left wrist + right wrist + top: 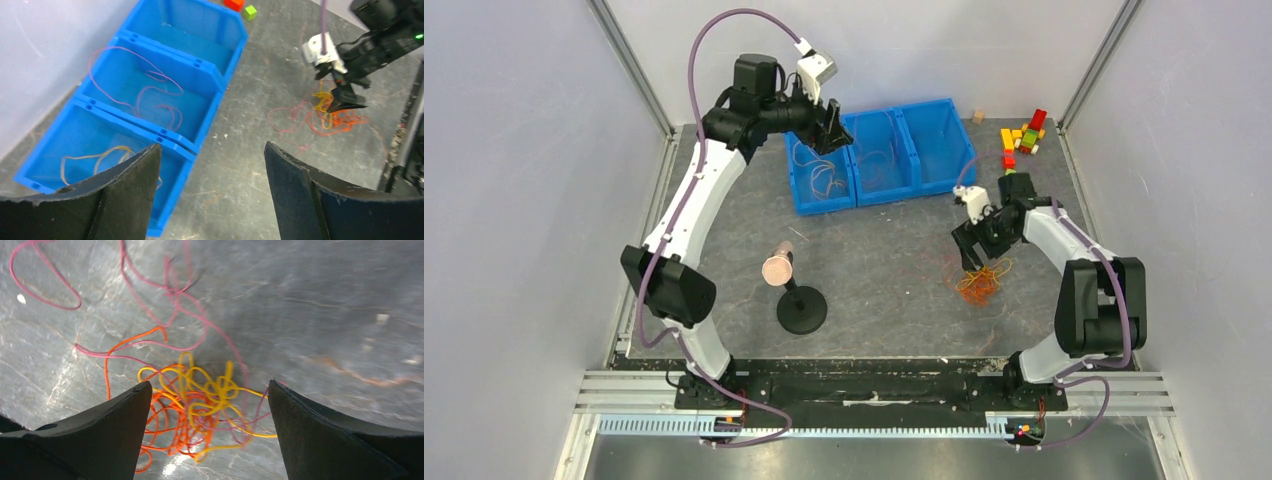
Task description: Untangle the cables
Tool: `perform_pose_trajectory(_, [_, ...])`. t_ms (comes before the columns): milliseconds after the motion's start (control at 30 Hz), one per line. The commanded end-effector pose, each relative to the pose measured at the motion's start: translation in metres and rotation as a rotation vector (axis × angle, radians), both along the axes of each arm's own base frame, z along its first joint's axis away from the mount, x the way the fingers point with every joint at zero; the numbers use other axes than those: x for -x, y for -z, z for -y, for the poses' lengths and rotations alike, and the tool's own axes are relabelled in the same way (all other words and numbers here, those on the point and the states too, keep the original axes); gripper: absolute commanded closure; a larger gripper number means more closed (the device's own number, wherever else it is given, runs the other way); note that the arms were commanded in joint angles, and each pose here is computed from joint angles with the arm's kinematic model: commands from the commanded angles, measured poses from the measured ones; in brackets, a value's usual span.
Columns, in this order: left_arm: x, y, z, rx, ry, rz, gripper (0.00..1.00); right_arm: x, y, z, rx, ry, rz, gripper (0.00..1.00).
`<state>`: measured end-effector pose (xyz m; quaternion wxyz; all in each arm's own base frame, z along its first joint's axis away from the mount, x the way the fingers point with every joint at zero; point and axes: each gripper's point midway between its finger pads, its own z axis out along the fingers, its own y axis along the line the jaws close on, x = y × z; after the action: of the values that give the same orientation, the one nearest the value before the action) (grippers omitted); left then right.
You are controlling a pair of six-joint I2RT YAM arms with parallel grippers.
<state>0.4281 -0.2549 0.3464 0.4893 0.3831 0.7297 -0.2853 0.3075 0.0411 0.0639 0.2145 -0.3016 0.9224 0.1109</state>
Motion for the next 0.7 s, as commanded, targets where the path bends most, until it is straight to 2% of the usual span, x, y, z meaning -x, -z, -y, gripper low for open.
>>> perform_pose_trajectory(0, [0.032,-0.006,0.005,0.075,0.038,-0.073,0.18,0.022,0.026,-0.015,0.018,-0.098,-0.058,0.14])
perform_pose_trajectory(100, [0.045,0.005,0.008,0.087,0.081,-0.090,0.17,0.026,0.030,-0.024,-0.007,-0.121,-0.058,0.39])
perform_pose_trajectory(167, [0.053,0.008,0.012,0.101,0.113,-0.090,0.17,0.020,0.025,-0.028,-0.026,-0.120,-0.030,0.64])
perform_pose_trajectory(233, [0.063,0.011,0.018,0.116,0.144,-0.082,0.17,0.008,0.008,-0.036,-0.069,-0.120,0.016,0.97])
perform_pose_trajectory(267, [0.068,0.009,0.021,0.123,0.156,-0.071,0.17,0.001,-0.002,-0.041,-0.094,-0.112,0.041,1.00])
perform_pose_trajectory(433, [0.098,0.011,0.042,0.138,0.242,-0.046,0.20,-0.031,-0.077,-0.082,-0.370,-0.017,0.184,1.00])
perform_pose_trajectory(567, [0.130,0.021,0.064,0.089,0.327,-0.005,0.23,-0.037,-0.107,-0.103,-0.585,0.143,0.163,1.00])
perform_pose_trajectory(667, [0.149,0.029,0.082,0.064,0.368,0.000,0.26,-0.031,-0.120,-0.116,-0.715,0.191,0.137,1.00])
